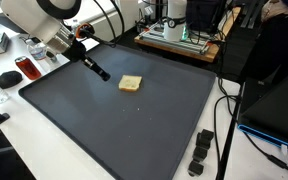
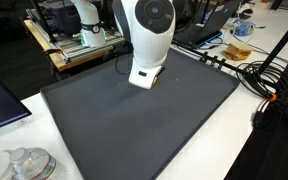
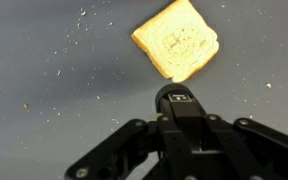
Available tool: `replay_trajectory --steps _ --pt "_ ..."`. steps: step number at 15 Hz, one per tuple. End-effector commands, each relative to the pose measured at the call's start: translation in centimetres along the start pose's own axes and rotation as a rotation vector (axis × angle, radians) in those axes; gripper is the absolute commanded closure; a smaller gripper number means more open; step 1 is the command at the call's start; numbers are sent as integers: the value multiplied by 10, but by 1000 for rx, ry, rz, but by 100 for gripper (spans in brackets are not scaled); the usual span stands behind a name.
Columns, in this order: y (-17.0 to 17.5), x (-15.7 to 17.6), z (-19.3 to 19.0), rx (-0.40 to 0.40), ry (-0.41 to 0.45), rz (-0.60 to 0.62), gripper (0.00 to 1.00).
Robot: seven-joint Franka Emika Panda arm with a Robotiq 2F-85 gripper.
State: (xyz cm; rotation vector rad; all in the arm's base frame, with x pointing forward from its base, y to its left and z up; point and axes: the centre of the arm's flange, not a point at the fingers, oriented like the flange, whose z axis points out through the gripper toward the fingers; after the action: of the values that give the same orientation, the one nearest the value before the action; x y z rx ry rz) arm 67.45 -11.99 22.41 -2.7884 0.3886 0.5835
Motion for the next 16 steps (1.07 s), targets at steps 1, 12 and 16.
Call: replay_trajectory --steps 1,12,16 --pt "35 -11 3 115 -19 -51 95" --pt "102 -86 25 273 103 -143 95" --pt "111 -125 37 295 199 -137 95"
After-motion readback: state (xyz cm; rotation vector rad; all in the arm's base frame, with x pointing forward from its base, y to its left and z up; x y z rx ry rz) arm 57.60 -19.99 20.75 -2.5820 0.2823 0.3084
